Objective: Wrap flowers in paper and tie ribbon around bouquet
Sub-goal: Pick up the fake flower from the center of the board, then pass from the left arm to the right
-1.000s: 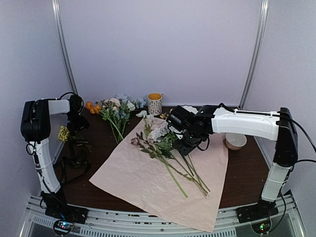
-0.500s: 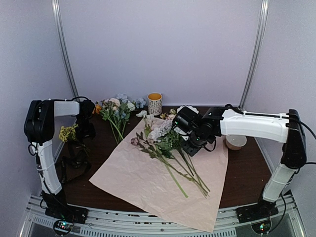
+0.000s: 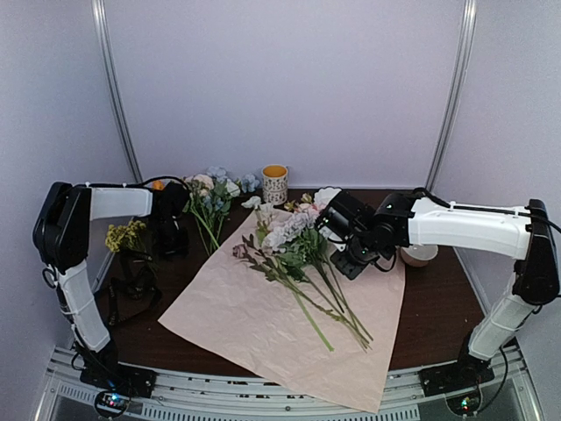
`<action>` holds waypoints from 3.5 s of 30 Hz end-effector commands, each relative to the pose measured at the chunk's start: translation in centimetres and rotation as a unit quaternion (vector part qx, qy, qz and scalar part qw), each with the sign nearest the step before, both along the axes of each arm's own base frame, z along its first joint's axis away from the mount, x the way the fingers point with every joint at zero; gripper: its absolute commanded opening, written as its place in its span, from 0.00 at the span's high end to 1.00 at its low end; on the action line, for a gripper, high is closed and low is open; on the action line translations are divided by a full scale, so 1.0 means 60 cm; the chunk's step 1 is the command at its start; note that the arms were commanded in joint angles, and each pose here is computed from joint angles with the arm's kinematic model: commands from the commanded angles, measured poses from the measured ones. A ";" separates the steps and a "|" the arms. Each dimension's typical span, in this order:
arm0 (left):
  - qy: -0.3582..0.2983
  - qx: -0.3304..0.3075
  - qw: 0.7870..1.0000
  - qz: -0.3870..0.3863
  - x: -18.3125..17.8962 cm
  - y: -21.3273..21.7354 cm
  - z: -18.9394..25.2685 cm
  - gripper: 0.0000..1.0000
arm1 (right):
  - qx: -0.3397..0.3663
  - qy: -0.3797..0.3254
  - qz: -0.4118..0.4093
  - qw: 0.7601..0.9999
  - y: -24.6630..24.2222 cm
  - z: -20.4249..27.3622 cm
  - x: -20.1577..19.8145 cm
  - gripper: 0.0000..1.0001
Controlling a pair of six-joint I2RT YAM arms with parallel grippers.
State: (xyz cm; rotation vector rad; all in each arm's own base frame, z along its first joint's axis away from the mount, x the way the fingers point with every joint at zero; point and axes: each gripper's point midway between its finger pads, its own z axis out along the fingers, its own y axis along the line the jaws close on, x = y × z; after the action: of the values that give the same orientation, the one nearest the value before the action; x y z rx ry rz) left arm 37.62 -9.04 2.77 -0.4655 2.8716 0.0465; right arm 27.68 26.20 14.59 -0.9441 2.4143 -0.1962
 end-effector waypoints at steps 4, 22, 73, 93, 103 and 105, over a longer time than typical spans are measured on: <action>-0.066 0.024 0.996 0.063 0.065 0.098 0.076 0.38 | 0.002 -0.016 -0.006 1.000 -0.003 0.014 0.008 0.61; 0.089 -0.050 0.982 0.162 -0.013 0.089 -0.039 0.29 | -0.016 -0.021 -0.014 1.000 -0.021 0.014 0.005 0.62; -0.523 -0.215 0.733 -0.378 -0.162 -0.277 0.550 1.00 | 0.560 -0.075 0.276 0.777 0.310 0.454 -0.042 0.43; -0.486 -0.241 0.727 -0.422 -0.213 -0.341 0.481 0.36 | 0.546 -0.052 0.112 0.829 0.309 0.388 0.049 1.00; -0.320 -0.129 0.912 -0.223 -0.038 -0.175 0.312 0.22 | 0.244 -0.041 -0.064 0.967 0.125 0.100 0.051 1.00; -0.288 -0.140 0.926 -0.199 0.001 -0.154 0.275 0.32 | 0.221 -0.033 -0.085 0.971 0.110 0.076 0.049 1.00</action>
State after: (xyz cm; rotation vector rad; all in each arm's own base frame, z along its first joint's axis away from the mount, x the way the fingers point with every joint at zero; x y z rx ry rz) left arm 34.60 -21.80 24.19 0.2570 2.1213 -0.5392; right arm 30.55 37.46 23.52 -0.5668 2.1955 0.5569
